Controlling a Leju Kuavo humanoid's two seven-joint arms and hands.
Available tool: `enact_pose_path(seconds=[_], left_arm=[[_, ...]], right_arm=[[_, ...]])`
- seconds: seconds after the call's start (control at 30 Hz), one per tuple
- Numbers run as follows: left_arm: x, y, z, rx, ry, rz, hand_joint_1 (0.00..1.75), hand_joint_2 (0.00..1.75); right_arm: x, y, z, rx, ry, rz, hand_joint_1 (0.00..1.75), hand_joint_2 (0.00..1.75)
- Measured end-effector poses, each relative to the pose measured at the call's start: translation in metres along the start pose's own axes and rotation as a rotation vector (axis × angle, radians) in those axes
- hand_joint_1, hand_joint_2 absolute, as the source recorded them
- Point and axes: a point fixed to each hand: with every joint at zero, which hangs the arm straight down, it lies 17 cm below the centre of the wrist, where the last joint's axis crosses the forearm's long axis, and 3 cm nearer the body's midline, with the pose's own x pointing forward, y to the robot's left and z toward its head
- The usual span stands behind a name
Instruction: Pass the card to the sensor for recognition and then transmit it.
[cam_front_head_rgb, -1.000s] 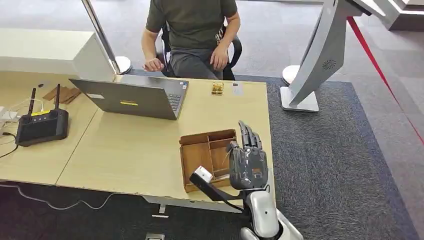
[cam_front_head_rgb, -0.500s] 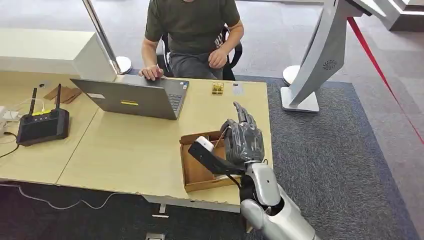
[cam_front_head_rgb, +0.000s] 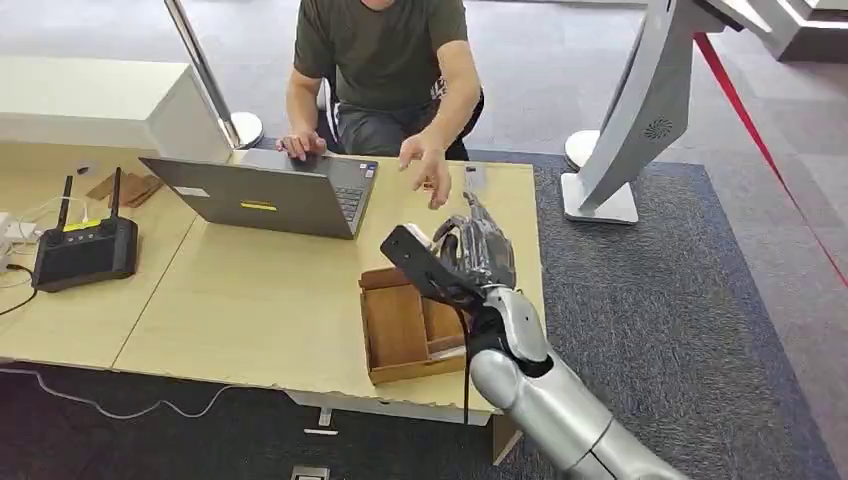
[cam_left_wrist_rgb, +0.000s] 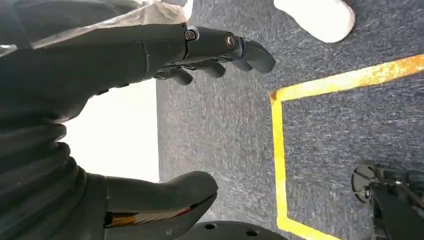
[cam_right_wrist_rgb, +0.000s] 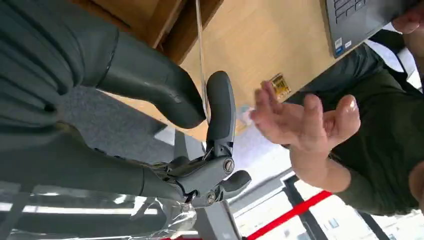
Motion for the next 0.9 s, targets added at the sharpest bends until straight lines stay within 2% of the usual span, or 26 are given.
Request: enact_pose_path(seconds=[0.77,0.8,0.9], left_arm=[[0.006,0.0,0.002,0.014,-0.011,-0.01,0.0,1.75],[0.006,0.0,0.002,0.014,-0.012,-0.011,0.0,1.75],[0.006,-0.001,0.002,0.013,-0.012,-0.011,0.0,1.75]], right_arm=[[-0.025,0.009,-0.008,-0.004,0.048,0.014,1.75,1.75],[-0.025,0.008,-0.008,-0.008,0.046,0.014,0.0,1.75],[-0.023,0.006,-0.008,-0.022,0.034,0.017,0.0,1.75]])
